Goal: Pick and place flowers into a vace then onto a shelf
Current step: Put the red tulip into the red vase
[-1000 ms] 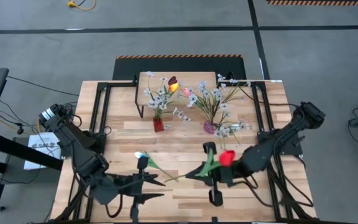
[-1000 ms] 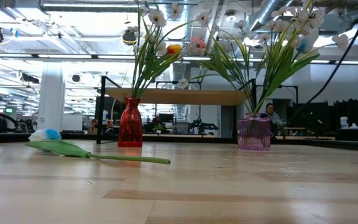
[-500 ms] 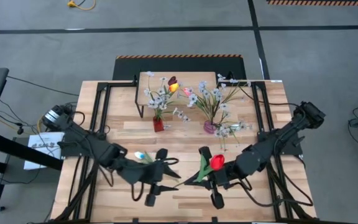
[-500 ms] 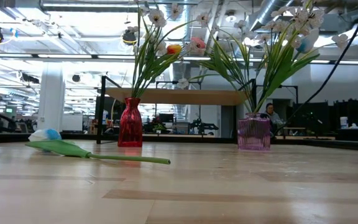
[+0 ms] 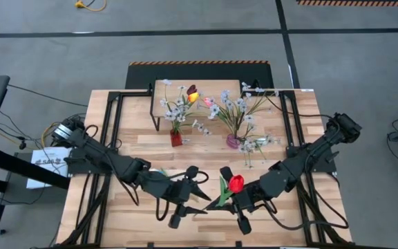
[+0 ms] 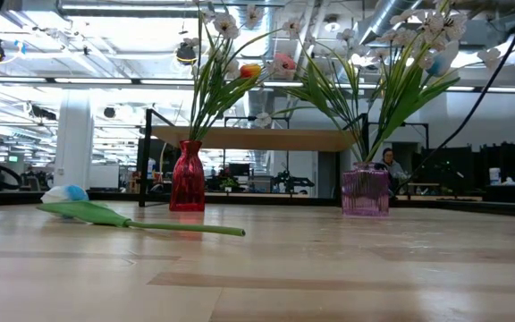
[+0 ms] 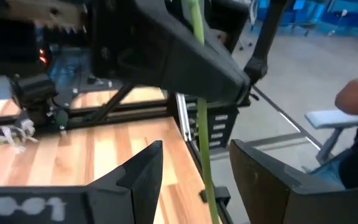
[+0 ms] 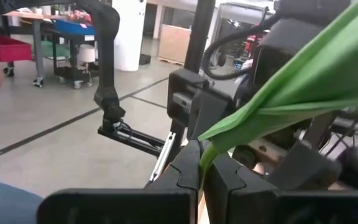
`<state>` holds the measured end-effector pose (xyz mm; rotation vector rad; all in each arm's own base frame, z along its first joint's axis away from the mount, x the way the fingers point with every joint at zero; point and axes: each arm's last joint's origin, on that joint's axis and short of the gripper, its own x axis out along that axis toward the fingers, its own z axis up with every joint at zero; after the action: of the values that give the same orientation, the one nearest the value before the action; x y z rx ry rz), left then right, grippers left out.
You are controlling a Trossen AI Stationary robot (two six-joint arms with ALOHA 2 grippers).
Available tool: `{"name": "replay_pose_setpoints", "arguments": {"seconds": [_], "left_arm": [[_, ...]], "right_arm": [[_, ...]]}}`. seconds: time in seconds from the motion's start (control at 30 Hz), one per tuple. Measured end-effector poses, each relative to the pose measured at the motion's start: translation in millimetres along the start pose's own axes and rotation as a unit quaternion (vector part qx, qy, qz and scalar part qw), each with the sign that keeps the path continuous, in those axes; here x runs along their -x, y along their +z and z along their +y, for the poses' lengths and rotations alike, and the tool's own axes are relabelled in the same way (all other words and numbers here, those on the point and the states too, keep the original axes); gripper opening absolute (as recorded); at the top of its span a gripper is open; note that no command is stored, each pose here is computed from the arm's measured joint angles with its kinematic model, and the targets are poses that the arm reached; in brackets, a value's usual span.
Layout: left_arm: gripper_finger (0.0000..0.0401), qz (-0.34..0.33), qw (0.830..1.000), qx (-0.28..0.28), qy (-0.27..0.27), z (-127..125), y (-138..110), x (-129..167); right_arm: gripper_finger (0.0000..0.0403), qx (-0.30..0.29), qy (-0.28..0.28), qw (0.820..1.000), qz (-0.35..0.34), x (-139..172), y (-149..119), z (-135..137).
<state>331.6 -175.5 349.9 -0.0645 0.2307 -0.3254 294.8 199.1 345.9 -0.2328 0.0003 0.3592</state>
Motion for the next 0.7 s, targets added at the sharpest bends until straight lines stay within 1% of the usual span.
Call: {"name": "replay_pose_setpoints", "arguments": {"seconds": [0.13, 0.23, 0.33, 0.43, 0.67, 0.7], "left_arm": [[0.0176, 0.008, 1.000, 0.001, -0.013, 5.1, -4.8, -7.3], [0.0176, 0.005, 1.000, 0.001, -0.009, 6.2, -4.3, -7.5], [0.0165, 0.007, 1.000, -0.002, -0.008, 7.1, -4.7, -8.1], [0.0133, 0.009, 1.000, -0.009, -0.008, 7.1, -5.2, -8.2], [0.0020, 0.012, 1.000, -0.023, -0.012, 6.6, -5.8, -8.1], [0.0011, 0.012, 1.000, -0.023, -0.012, 6.6, -5.8, -8.1]], "right_arm": [[0.0000, 0.003, 0.001, 1.000, 0.002, 0.0, -0.4, 0.1], [0.0000, 0.009, 0.005, 1.000, 0.002, 0.0, -0.6, 0.4], [0.0000, 0.010, 0.013, 1.000, 0.001, 0.0, -0.8, 0.9], [0.0000, 0.011, 0.014, 1.000, 0.005, 0.0, -1.4, 1.0], [0.0000, 0.013, 0.015, 1.000, 0.012, 0.0, -3.1, 1.0], [0.0000, 0.013, 0.015, 1.000, 0.012, 0.0, -3.1, 1.0]]}}
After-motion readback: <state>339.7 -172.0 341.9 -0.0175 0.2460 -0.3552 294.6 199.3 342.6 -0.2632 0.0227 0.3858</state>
